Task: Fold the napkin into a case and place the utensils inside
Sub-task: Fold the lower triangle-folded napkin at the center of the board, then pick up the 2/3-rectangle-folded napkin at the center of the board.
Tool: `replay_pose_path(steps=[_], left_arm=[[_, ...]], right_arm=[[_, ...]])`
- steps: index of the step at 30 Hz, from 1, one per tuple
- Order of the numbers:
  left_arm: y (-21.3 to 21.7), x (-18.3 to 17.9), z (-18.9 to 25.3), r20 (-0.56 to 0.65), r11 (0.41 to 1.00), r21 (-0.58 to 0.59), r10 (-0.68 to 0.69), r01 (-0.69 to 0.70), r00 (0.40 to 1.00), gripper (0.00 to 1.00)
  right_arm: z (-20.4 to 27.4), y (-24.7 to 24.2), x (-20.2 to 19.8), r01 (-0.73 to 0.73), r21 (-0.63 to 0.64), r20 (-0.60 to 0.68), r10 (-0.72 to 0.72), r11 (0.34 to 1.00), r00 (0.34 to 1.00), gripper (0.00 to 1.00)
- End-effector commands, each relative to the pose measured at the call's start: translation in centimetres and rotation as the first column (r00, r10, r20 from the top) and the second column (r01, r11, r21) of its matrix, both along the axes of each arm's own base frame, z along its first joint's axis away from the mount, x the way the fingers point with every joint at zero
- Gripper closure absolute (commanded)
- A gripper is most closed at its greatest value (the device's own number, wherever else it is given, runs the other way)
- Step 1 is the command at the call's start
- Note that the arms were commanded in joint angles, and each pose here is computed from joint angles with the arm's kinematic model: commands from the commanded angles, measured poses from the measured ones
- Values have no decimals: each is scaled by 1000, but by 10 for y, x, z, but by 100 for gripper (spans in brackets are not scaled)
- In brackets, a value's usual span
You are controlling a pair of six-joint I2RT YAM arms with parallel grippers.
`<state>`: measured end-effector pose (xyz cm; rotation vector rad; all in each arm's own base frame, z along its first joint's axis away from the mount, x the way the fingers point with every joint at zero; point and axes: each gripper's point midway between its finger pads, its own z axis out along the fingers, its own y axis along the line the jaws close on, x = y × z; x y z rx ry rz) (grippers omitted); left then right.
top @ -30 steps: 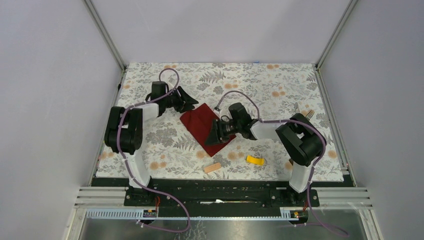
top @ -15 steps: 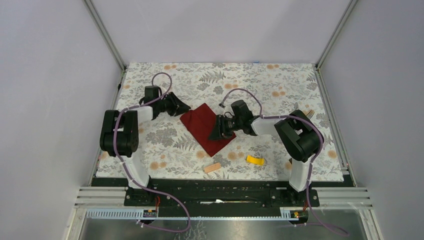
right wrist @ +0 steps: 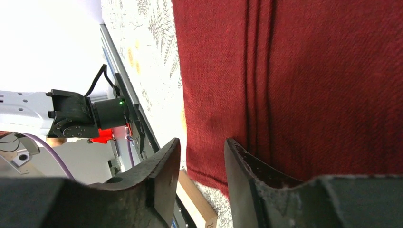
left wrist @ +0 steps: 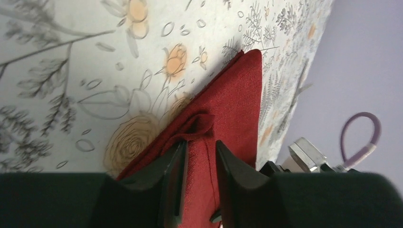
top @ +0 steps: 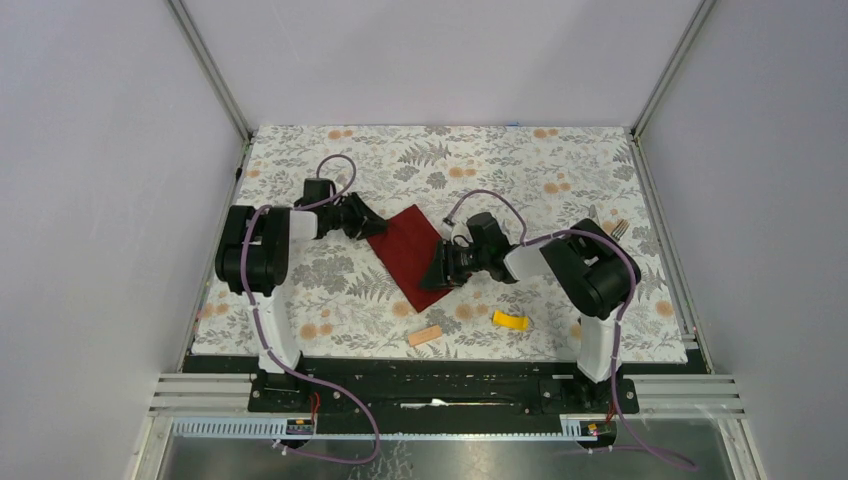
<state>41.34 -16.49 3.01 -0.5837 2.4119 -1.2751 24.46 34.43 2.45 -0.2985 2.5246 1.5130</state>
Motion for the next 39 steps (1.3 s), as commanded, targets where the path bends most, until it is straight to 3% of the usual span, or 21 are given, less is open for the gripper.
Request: replay_pose_path(steps=[1, 4, 9, 16, 21, 26, 32, 35, 39], left_arm=[[13, 22, -4, 75, 979, 206, -13, -2, 997, 63], [9, 22, 31, 124, 959, 283, -58, 21, 991, 53], [5, 8, 82, 208, 910, 415, -115, 19, 971, 39], [24, -69, 66, 136, 906, 422, -23, -37, 990, 40], [30, -102, 33, 69, 904, 426, -2, -28, 998, 49], [30, -99, -2, -12, 898, 440, 11, -5, 1000, 59], [18, -72, -27, -63, 890, 454, 7, 22, 998, 61], [20, -64, -32, -88, 872, 488, 10, 34, 996, 61], [51, -75, -9, -1, 798, 598, 91, -72, 996, 47]], right_arm=[[41, -1, 6, 19, 18, 58, -20, 1000, 998, 50], [59, -22, 27, 84, -33, 107, -80, 996, 991, 41], [41, -74, 56, 189, -125, 68, -182, 974, 981, 37], [14, -91, 61, 207, -177, 39, -203, 962, 978, 36], [-2, -91, 60, 197, -194, 27, -195, 961, 980, 49], [-7, -88, 52, 197, -184, 16, -197, 963, 980, 61], [-7, -57, 22, 199, -154, -6, -202, 968, 979, 70], [2, -34, 1, 214, -107, -19, -217, 971, 976, 70], [24, -31, -15, 224, -69, 4, -224, 972, 975, 58]])
